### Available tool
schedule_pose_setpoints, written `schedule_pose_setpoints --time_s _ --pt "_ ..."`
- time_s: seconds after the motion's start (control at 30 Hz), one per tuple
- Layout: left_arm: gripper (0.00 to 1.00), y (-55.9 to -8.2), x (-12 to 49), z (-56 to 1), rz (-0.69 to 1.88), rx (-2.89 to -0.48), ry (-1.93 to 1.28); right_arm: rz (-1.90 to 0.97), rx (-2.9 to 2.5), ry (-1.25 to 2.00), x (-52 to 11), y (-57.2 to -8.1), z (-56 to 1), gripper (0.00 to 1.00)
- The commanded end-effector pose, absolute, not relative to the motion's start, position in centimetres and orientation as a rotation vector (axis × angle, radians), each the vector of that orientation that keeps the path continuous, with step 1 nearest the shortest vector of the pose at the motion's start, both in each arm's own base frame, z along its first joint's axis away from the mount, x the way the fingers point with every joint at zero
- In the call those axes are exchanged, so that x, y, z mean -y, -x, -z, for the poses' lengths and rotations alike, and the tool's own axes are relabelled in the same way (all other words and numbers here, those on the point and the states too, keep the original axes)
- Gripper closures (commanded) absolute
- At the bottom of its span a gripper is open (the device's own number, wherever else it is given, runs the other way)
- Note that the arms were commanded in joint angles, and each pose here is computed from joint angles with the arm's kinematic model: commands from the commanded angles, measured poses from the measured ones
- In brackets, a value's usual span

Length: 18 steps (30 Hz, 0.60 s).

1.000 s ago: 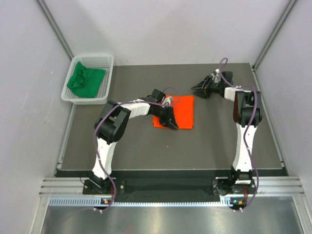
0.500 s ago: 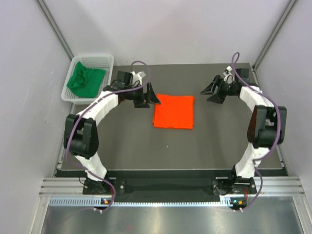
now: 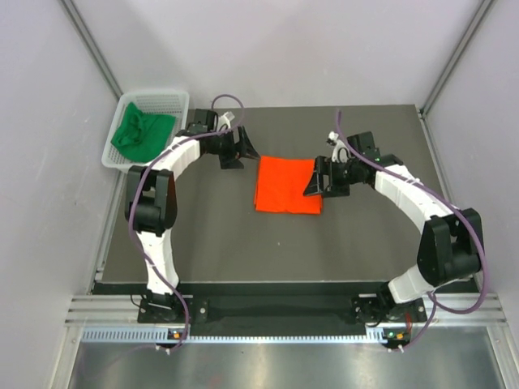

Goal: Fold and stack the t-shirts
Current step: Fold the tshirt, then neatly place the folded tshirt to the corner

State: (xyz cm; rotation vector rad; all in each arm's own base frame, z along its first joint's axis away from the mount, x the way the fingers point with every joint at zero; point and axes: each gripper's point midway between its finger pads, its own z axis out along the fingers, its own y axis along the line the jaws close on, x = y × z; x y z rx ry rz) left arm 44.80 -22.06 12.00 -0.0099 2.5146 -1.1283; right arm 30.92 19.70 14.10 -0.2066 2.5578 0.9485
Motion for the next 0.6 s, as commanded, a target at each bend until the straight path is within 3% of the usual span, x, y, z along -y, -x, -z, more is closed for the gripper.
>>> schedule_pose_setpoints --time_s 0.0,0.3,0.57 --pt "0.09 -46.1 22.6 -14.4 1.177 -2.412 0.004 -0.867 -2.505 0.231 -19.1 -30.9 -15.2 0.21" --pt "0.12 -49.3 25.1 -11.5 1.248 -2.328 -0.128 -0.831 -2.49 0.303 -18.0 -28.6 -16.6 0.21" --pt "0.12 -50.0 26.7 -7.5 1.196 -2.4 -0.201 -0.852 -2.498 0.3 -17.5 -27.0 -15.6 0.21"
